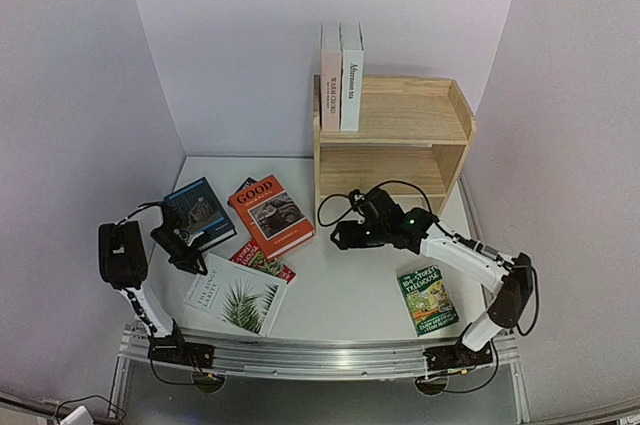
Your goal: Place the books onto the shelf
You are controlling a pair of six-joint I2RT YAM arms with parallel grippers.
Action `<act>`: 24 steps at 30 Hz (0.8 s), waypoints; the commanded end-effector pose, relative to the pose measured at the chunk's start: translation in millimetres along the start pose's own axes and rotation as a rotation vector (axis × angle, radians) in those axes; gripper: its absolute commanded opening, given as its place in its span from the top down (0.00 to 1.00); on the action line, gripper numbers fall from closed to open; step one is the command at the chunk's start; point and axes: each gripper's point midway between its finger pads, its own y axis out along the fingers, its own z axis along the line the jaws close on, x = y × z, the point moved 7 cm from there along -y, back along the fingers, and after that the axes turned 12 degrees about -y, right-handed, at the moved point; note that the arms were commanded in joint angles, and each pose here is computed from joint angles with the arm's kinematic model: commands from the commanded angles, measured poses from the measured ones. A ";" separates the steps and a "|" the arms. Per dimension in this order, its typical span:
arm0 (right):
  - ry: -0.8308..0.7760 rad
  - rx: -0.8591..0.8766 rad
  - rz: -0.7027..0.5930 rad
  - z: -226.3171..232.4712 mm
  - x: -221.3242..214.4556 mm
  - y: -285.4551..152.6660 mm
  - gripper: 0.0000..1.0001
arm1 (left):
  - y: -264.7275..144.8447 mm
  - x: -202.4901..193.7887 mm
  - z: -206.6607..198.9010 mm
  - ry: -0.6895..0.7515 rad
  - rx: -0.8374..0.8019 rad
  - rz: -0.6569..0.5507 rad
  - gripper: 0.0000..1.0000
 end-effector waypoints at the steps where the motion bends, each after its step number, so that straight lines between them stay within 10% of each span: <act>1: -0.077 0.115 0.019 32.5 10.4 25.3 0.23 | -8.9 4.6 -14.7 0.007 -0.118 0.006 0.98; 11: -0.413 0.128 -0.020 127.2 4.8 74.3 0.23 | -51.5 3.9 -45.7 -0.049 -0.170 -0.064 1.00; 24: -1.045 -0.012 -0.416 281.9 -51.8 134.7 0.11 | -99.9 12.6 -72.4 -0.224 -0.176 -0.135 1.00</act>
